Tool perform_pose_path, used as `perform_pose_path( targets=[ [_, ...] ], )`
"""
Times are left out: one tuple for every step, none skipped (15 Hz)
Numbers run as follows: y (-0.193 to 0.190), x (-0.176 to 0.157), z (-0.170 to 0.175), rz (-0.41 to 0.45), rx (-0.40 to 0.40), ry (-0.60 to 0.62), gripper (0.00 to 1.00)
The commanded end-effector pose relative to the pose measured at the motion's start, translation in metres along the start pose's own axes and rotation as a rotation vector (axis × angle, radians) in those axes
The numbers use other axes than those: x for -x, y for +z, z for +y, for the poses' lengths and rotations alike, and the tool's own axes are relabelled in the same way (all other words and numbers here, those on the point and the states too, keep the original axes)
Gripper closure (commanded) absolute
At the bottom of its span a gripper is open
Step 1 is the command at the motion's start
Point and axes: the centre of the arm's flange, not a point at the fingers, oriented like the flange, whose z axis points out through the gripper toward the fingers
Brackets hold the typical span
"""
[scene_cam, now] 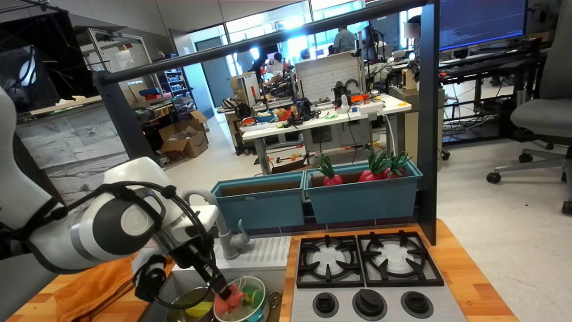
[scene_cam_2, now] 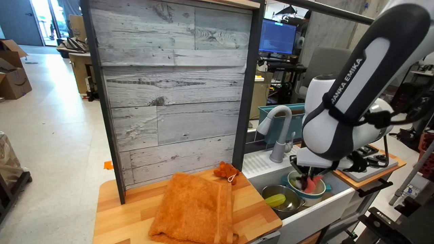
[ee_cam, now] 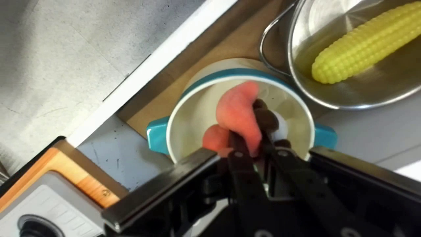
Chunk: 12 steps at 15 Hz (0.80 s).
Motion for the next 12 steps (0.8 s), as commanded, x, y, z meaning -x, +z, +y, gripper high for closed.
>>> perform_pose_path(
  targets=[
    [-0.073, 0.002, 0.048, 0.02, -0.007, 0.064, 0.97],
    [-0.082, -0.007, 0.059, 0.051, -0.014, 0.118, 0.97],
    [-0.091, -0.023, 0.074, 0.084, -0.024, 0.188, 0.97],
    [-0.099, -0.038, 0.088, 0.113, -0.033, 0.234, 0.97],
    [-0.106, -0.055, 0.103, 0.136, -0.049, 0.282, 0.97],
    [-0.114, -0.067, 0.119, 0.172, -0.05, 0.327, 0.97],
    [-0.116, -0.082, 0.13, 0.199, -0.061, 0.374, 0.97],
    [-0.121, -0.091, 0.143, 0.238, -0.066, 0.417, 0.97],
    [-0.119, -0.104, 0.151, 0.273, -0.061, 0.461, 0.97],
    [-0.119, -0.115, 0.159, 0.303, -0.053, 0.506, 0.97],
    [-0.117, -0.124, 0.168, 0.328, -0.051, 0.553, 0.97],
    [-0.117, -0.131, 0.176, 0.354, -0.05, 0.599, 0.97]
  ],
)
